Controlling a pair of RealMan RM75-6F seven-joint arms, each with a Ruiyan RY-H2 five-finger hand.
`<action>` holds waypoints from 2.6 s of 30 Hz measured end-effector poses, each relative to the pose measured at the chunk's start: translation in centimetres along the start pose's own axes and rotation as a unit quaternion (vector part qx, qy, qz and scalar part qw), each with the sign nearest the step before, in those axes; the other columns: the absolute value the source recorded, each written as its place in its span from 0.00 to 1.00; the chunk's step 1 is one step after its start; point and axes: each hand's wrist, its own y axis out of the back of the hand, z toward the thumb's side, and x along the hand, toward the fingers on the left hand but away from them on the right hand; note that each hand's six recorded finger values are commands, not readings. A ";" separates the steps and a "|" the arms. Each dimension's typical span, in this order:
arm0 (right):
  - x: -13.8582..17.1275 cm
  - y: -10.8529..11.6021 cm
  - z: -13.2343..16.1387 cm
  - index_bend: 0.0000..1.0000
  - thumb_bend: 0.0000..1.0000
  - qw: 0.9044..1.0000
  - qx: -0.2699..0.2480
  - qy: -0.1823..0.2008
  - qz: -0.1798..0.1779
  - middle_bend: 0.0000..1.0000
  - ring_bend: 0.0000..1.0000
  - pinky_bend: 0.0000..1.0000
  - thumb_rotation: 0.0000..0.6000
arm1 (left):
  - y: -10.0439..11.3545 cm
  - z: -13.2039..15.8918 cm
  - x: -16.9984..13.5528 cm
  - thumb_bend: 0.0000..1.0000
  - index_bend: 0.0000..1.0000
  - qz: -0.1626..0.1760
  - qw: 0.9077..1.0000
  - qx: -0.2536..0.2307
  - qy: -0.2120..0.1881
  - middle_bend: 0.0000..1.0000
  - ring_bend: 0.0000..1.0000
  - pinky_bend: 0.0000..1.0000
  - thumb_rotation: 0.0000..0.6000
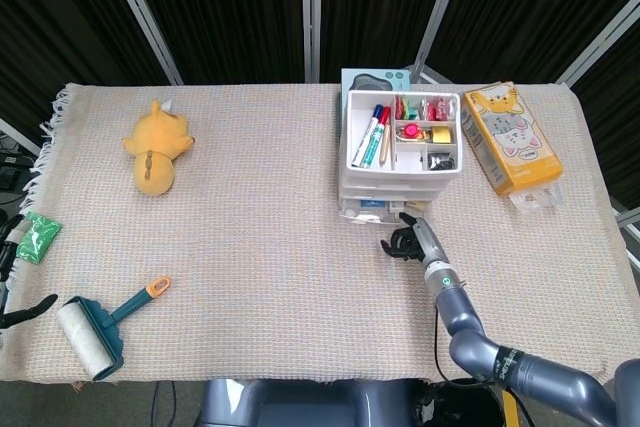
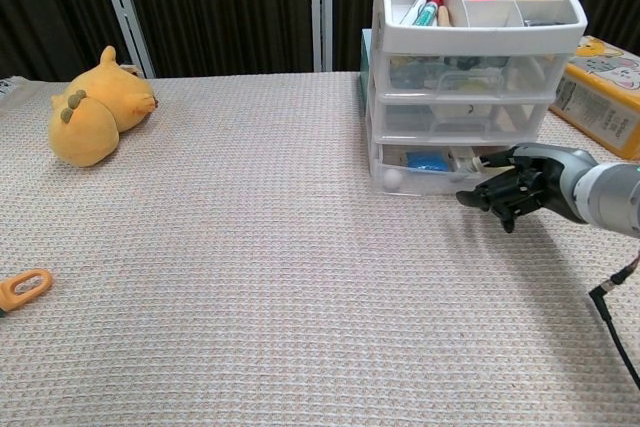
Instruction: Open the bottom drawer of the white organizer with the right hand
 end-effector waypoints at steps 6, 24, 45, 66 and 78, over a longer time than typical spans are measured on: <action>1.1 -0.5 0.0 0.39 0.31 1.000 0.010 0.001 0.011 0.72 0.77 0.69 1.00 | 0.0 0.0 0.0 0.08 0.00 0.000 1.000 0.000 -0.001 0.00 0.00 0.00 1.00; 4.9 -1.2 -1.1 0.39 0.31 0.998 0.038 -0.013 0.050 0.72 0.77 0.69 1.00 | -0.2 0.3 -0.1 0.08 0.00 -0.003 1.000 0.002 -0.004 0.00 0.00 0.00 1.00; 6.1 -1.9 -0.7 0.19 0.21 0.996 0.051 0.009 0.068 0.71 0.76 0.68 1.00 | -0.1 0.3 -0.1 0.08 0.00 -0.003 1.000 0.002 -0.002 0.00 0.00 0.00 1.00; 6.8 2.8 4.4 0.28 0.00 0.946 0.299 0.063 -0.109 0.97 0.96 0.72 1.00 | 0.4 0.0 -0.1 0.08 0.00 0.014 1.000 -0.003 -0.001 0.00 0.00 0.00 1.00; 4.9 3.5 5.6 0.42 0.00 0.883 0.432 0.061 -0.171 0.98 0.97 0.72 1.00 | 0.6 0.2 -0.3 0.08 0.00 0.020 1.000 -0.002 -0.003 0.00 0.00 0.00 1.00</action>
